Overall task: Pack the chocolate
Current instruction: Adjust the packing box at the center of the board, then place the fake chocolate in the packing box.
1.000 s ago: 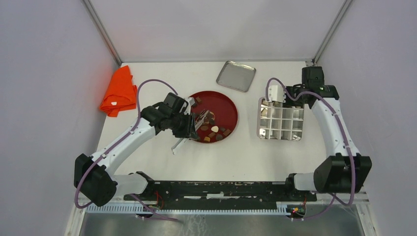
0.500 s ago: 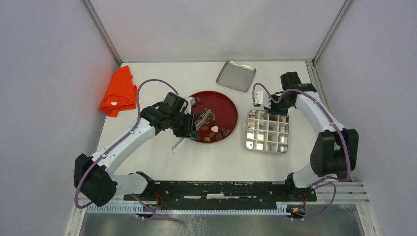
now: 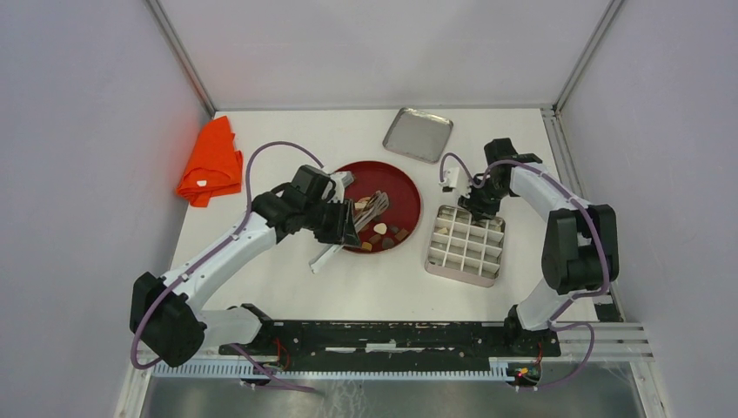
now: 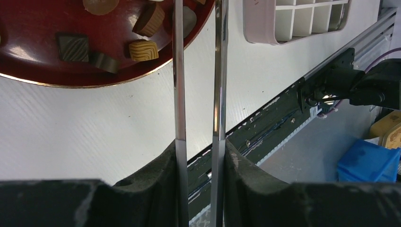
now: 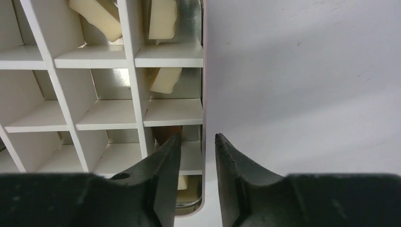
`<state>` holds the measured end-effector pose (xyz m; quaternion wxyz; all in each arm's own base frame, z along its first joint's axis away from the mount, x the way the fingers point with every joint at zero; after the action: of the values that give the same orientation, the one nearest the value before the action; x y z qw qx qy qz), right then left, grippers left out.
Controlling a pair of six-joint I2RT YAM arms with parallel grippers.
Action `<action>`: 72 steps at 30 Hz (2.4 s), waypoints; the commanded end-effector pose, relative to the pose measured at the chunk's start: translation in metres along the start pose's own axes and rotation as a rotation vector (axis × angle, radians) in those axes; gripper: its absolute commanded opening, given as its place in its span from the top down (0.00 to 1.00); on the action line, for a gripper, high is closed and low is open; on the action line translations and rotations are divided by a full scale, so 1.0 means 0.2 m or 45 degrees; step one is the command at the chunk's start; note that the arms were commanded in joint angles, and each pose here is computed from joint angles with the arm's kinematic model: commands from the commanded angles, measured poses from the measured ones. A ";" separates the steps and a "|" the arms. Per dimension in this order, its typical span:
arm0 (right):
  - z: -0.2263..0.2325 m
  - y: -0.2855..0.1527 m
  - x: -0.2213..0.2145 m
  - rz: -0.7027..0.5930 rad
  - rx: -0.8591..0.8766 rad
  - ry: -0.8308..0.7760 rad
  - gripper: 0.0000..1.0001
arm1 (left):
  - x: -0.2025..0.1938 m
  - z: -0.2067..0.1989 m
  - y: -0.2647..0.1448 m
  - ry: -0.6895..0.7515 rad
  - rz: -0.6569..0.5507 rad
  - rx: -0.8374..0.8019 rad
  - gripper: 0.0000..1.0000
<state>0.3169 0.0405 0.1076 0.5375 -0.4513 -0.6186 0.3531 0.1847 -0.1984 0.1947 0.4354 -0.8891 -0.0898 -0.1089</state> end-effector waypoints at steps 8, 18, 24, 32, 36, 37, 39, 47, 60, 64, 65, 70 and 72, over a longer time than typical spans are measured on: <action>-0.18 -0.48 0.08 -0.052 -0.348 0.051 0.43 | 0.02 -0.13 0.01 0.062 -0.031 -0.174 0.98; -0.07 -0.59 0.12 -0.440 -0.699 0.352 0.46 | -0.10 -0.40 0.15 0.197 0.013 -0.293 0.98; -0.01 -0.56 -0.15 -0.431 -0.878 0.588 0.51 | -0.16 -0.55 0.27 0.271 0.018 -0.246 0.98; 0.02 -0.60 -0.18 -0.391 -0.972 0.571 0.49 | -0.16 -0.66 0.44 0.339 0.052 -0.153 0.98; 0.01 -0.60 -0.19 -0.373 -0.969 0.576 0.48 | -0.17 -0.66 0.50 0.373 0.078 -0.074 0.98; 0.01 -0.59 -0.19 -0.373 -0.965 0.576 0.48 | -0.18 -0.67 0.51 0.379 0.080 -0.067 0.98; 0.01 -0.59 -0.19 -0.382 -0.956 0.575 0.48 | -0.18 -0.67 0.53 0.388 0.084 -0.054 0.98; 0.02 -0.57 -0.18 -0.399 -0.930 0.575 0.47 | -0.17 -0.68 0.57 0.414 0.086 0.001 0.95; 0.02 -0.57 -0.18 -0.399 -0.919 0.569 0.45 | -0.16 -0.68 0.61 0.437 0.128 0.050 0.71; 0.02 -0.57 -0.18 -0.398 -0.913 0.568 0.46 | -0.17 -0.67 0.62 0.432 0.138 0.058 0.65; 0.02 -0.57 -0.18 -0.398 -0.915 0.565 0.45 | -0.17 -0.68 0.62 0.433 0.140 0.055 0.65; 0.02 -0.57 -0.18 -0.396 -0.914 0.562 0.46 | -0.18 -0.68 0.62 0.432 0.154 0.051 0.64; 0.02 -0.56 -0.18 -0.396 -0.911 0.561 0.45 | -0.18 -0.68 0.62 0.433 0.156 0.046 0.64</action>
<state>0.2885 -0.0325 0.1908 0.5202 -0.5825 -0.6209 -0.0678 0.1626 -0.3724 0.1557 0.4914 -0.8470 0.0373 -0.1990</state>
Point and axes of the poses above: each gripper's point midway between its finger pads, its own y axis out along the fingers, its own z axis along the line the jaws close on, x = y × z, the point moved 5 cm from there along -y, back along the fingers, and after that the axes turned 14 degrees about -y, right-handed, at the moved point
